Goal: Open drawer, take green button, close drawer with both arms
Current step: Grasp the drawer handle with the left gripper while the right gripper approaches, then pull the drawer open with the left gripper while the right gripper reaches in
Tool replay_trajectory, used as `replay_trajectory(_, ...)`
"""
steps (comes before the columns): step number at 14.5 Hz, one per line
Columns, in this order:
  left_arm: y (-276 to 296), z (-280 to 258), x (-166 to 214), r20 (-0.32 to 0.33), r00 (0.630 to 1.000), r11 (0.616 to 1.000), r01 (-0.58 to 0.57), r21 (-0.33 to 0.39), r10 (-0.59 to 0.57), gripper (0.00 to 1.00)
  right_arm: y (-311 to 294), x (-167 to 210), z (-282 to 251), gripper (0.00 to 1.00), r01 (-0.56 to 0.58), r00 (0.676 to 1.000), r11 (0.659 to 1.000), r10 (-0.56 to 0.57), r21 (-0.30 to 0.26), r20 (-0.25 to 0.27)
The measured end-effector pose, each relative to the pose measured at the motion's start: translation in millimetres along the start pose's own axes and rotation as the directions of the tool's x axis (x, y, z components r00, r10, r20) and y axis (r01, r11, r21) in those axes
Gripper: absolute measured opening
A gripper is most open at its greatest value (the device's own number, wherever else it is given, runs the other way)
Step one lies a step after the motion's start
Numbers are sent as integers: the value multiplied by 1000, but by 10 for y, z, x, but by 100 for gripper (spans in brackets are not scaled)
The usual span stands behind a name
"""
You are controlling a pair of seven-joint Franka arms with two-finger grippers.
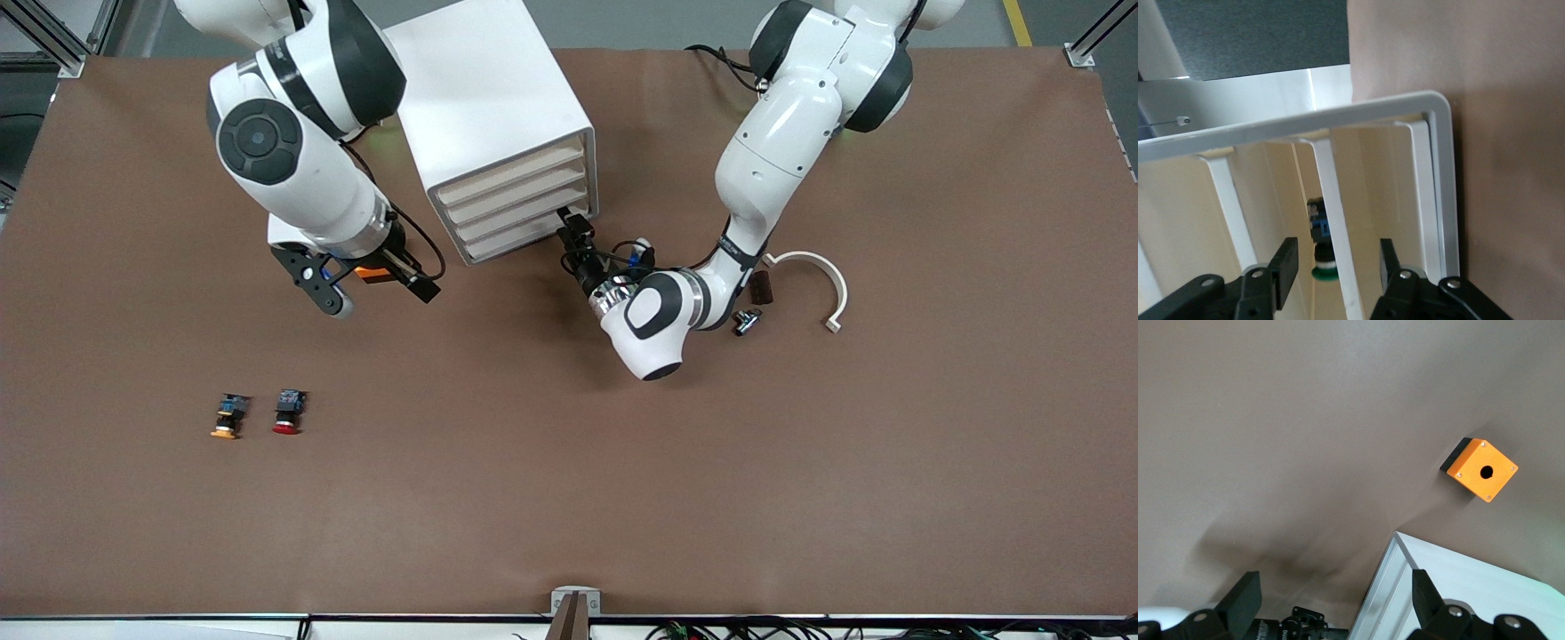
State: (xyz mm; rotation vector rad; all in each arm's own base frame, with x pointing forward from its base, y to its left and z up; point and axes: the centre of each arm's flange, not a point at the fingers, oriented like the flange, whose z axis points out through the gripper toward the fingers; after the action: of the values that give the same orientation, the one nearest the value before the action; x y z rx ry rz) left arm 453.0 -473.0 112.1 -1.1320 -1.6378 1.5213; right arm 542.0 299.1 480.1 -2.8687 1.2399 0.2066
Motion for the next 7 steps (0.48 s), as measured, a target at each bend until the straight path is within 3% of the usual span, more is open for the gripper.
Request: replay_trajectory(7,38,363,36,-62,996,997,59,39,-57,53,-232,-394,276,100,-32,999,999,32,4,-5)
